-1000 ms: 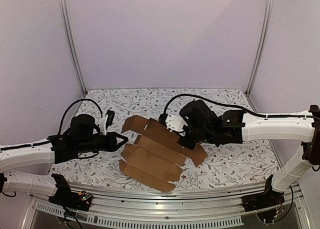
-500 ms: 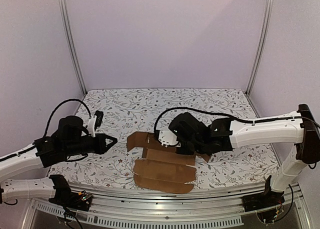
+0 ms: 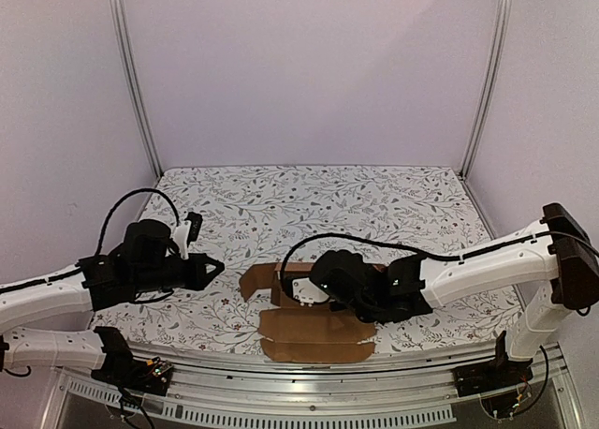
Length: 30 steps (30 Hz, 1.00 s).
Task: Fold the paper box
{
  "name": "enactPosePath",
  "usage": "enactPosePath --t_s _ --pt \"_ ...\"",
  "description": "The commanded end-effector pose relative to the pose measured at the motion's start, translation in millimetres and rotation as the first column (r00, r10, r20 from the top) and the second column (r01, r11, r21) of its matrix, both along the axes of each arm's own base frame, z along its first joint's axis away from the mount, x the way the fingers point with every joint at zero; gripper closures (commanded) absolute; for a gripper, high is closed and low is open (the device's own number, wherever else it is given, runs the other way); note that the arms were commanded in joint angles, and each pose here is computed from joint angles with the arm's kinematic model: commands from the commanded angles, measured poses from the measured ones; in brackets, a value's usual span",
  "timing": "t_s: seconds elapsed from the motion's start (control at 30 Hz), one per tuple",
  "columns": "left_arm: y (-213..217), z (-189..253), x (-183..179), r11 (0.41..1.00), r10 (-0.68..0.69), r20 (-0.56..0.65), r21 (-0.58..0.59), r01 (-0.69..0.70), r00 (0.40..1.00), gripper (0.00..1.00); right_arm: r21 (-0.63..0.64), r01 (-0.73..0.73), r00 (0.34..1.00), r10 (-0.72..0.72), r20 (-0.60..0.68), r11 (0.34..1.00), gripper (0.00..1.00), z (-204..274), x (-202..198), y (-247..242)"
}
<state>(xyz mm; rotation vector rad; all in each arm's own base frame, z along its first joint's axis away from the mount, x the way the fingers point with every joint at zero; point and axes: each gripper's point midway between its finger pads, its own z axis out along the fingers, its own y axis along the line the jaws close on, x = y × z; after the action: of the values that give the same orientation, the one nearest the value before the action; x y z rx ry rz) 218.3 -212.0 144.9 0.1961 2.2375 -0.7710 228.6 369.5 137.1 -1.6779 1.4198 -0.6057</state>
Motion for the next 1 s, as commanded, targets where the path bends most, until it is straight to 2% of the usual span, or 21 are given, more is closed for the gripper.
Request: enactPosePath --t_s 0.0,0.13,0.23,0.37,0.6,0.97 --pt "0.3 -9.8 5.7 1.0 0.015 0.025 0.023 -0.015 1.0 1.0 -0.036 0.004 0.994 0.0 0.105 0.999 1.0 -8.8 -0.8 0.6" --pt "1.3 -22.2 8.8 0.999 0.029 0.018 0.029 -0.03 0.999 1.0 -0.029 0.004 0.987 0.001 0.161 1.0 1.0 -12.5 -3.9 5.7" --pt "-7.6 -31.3 9.5 1.0 0.005 0.004 0.008 -0.005 1.0 1.0 -0.042 0.009 0.985 -0.002 0.17 0.999 1.0 -19.0 -4.0 5.9" --pt "-13.2 -52.9 12.3 0.999 -0.005 -0.036 0.041 0.007 0.999 1.0 -0.021 0.015 0.985 -0.011 0.174 1.0 1.0 -15.9 -3.8 6.9" --pt "-40.0 -68.6 9.4 0.994 -0.109 -0.099 0.012 0.11 0.989 1.0 -0.001 0.02 0.983 -0.019 0.183 1.0 1.0 -9.2 -6.2 8.1" --pt "-50.9 -80.3 29.5 0.988 -0.124 -0.058 0.084 0.129 0.991 1.0 0.028 0.006 0.984 -0.011 0.179 1.0 1.0 -6.5 -15.6 14.0"
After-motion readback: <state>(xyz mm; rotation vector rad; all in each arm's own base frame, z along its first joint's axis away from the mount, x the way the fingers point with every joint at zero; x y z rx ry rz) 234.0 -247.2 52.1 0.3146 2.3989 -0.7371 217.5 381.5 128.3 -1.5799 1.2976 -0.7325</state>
